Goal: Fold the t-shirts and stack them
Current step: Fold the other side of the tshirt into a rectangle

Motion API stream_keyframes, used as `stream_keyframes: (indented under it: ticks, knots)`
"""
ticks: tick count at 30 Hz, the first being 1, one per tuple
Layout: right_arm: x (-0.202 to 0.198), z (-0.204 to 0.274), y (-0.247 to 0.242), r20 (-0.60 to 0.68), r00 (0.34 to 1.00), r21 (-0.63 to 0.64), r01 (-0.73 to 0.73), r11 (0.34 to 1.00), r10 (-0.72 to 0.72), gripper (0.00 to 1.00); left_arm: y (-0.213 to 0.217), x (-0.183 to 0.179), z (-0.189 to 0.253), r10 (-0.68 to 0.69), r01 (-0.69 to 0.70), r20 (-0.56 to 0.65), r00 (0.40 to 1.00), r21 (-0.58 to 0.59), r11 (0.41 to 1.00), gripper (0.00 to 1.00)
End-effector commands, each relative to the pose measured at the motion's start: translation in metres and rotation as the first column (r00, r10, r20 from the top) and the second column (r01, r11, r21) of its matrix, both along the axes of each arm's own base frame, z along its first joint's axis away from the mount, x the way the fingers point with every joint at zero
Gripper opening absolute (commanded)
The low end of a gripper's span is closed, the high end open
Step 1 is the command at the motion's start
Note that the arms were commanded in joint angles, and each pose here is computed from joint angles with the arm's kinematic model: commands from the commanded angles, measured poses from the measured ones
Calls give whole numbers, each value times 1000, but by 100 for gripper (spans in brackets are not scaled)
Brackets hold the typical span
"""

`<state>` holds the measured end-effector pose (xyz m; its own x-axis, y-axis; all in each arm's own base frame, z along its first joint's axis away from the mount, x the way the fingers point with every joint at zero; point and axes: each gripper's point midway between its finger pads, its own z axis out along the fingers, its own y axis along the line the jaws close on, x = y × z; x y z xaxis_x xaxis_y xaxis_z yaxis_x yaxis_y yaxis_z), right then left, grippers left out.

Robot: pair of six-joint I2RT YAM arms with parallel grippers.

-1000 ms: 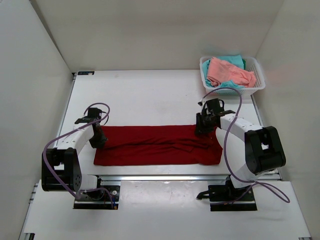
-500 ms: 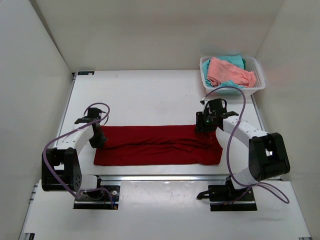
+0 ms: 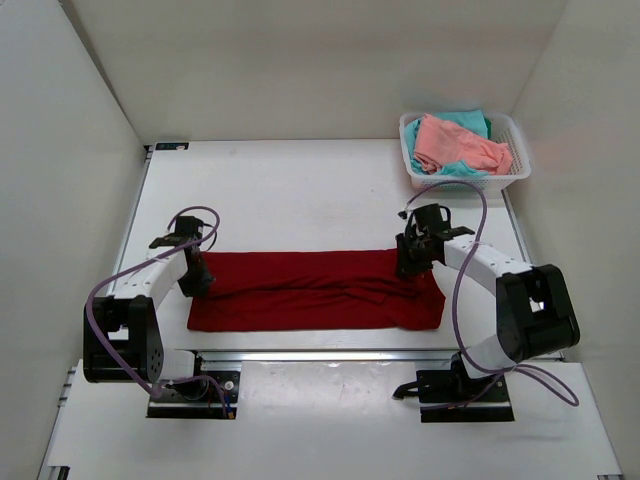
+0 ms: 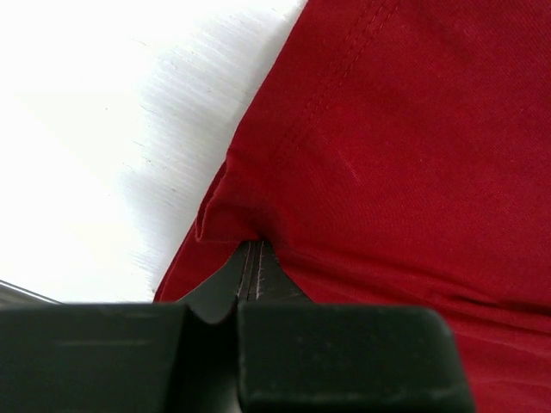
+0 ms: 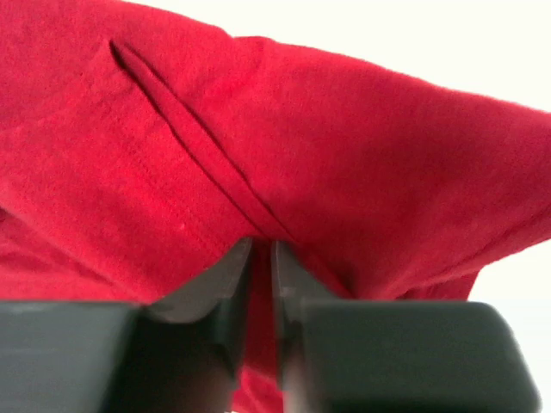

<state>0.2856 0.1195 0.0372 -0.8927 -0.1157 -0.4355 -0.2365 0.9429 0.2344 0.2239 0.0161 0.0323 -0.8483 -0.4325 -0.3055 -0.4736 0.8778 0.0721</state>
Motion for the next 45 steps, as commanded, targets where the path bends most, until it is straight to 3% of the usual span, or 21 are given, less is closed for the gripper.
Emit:
stream_keyframes:
  ticks: [1, 3, 13, 25, 33, 40, 43, 45]
  knots:
    - [-5, 11, 3, 14, 1000, 45, -12, 999, 11, 10, 3, 1, 3, -5, 5, 26, 1000, 18, 1000, 0]
    - [-8, 13, 4, 8, 1000, 55, -23, 998, 23, 0, 1, -1, 1, -6, 6, 22, 1000, 10, 1000, 0]
    - [-33, 56, 10, 51, 999, 146, -17, 989, 10, 0, 3, 1, 6, -1, 0, 44, 999, 29, 1000, 0]
    - [-86, 33, -2, -105, 994, 106, -6, 994, 17, 0, 6, -6, 11, 17, -17, 13, 1000, 52, 999, 1]
    - [-101, 35, 1, -203, 978, 55, -30, 998, 41, 0, 11, -11, 18, 44, -43, -11, 999, 71, 997, 3]
    - [-124, 36, -9, -348, 936, -31, 36, 999, -44, 0, 9, -12, 20, 48, -46, -31, 998, 64, 997, 23]
    - [-137, 46, -12, -381, 922, -35, 67, 997, -75, 0, 10, -10, 28, 56, -56, -9, 998, 59, 997, 46]
    - [-135, 57, -13, -355, 931, -33, 78, 996, -85, 13, 7, -3, 36, 46, -47, 24, 999, 46, 998, 52]
